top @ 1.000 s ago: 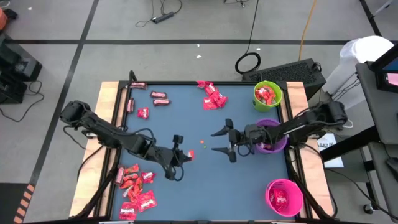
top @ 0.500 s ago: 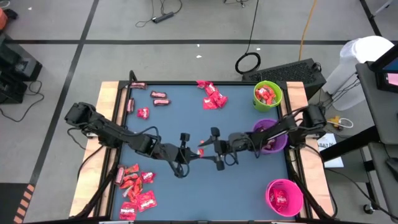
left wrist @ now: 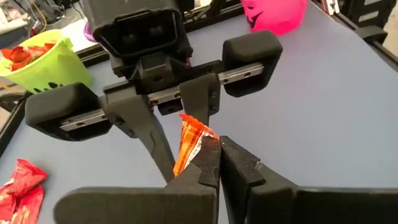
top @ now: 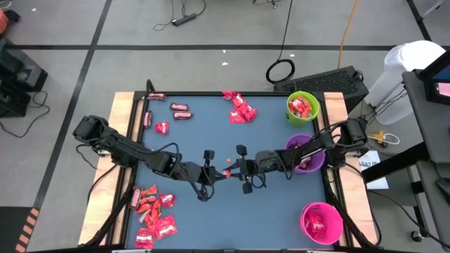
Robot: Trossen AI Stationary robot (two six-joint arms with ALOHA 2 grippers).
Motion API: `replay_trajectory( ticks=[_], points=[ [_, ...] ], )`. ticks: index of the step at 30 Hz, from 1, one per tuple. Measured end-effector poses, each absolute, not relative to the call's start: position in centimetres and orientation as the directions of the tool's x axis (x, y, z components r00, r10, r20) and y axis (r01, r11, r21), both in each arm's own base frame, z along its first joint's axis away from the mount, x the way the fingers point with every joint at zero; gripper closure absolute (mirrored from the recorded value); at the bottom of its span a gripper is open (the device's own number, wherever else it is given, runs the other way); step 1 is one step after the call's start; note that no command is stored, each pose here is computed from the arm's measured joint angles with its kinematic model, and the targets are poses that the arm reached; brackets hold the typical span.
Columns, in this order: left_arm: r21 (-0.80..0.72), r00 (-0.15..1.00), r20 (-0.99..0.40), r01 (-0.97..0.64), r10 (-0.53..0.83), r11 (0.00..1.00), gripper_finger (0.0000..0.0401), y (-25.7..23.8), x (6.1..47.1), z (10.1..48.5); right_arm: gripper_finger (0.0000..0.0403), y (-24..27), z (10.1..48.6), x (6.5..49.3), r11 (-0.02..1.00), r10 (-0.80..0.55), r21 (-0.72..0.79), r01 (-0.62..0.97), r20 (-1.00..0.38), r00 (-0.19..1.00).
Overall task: Organize candy in baskets
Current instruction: Put the orange chocolate bar into the green bucket
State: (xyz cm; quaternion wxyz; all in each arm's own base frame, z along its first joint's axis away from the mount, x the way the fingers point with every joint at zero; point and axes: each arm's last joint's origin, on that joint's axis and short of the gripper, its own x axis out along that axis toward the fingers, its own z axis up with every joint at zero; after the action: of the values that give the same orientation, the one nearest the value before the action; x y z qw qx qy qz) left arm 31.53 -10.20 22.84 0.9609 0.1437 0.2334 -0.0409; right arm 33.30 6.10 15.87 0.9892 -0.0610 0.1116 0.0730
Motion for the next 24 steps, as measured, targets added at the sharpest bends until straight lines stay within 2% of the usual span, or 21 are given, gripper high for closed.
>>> replay_trajectory(
  ticks=[3,7,12,16,20,24],
  points=[
    [0.247,0.889,-0.458,0.136,-0.008,0.959,0.0376,-10.1,31.6,22.9,0.0363,6.1,15.9,33.3,0.982,0.131,-0.104,-0.158,-0.230,0.964],
    [0.227,0.882,-0.472,0.126,-0.004,0.966,0.0320,-10.0,31.5,22.7,0.0357,6.1,15.9,33.3,0.982,0.134,-0.102,-0.161,-0.231,0.964],
    [0.226,0.803,-0.595,0.138,0.025,0.964,0.0261,-9.5,30.1,22.4,0.0353,6.1,16.1,33.1,0.982,0.130,-0.101,-0.159,-0.247,0.960],
    [0.196,0.739,-0.672,0.114,0.048,0.974,0.0248,-9.4,29.4,21.7,0.0355,5.9,17.1,32.5,0.986,0.091,-0.108,-0.127,-0.286,0.954],
    [0.196,0.727,-0.685,0.118,0.049,0.973,0.0246,-9.7,29.8,20.8,0.0355,5.4,19.2,31.5,0.989,0.020,-0.132,-0.060,-0.281,0.960],
    [0.196,0.732,-0.679,0.120,0.047,0.973,0.0246,-10.0,30.6,19.7,0.0355,3.9,21.4,29.7,0.976,-0.162,-0.190,0.104,-0.324,0.932]
  ],
)
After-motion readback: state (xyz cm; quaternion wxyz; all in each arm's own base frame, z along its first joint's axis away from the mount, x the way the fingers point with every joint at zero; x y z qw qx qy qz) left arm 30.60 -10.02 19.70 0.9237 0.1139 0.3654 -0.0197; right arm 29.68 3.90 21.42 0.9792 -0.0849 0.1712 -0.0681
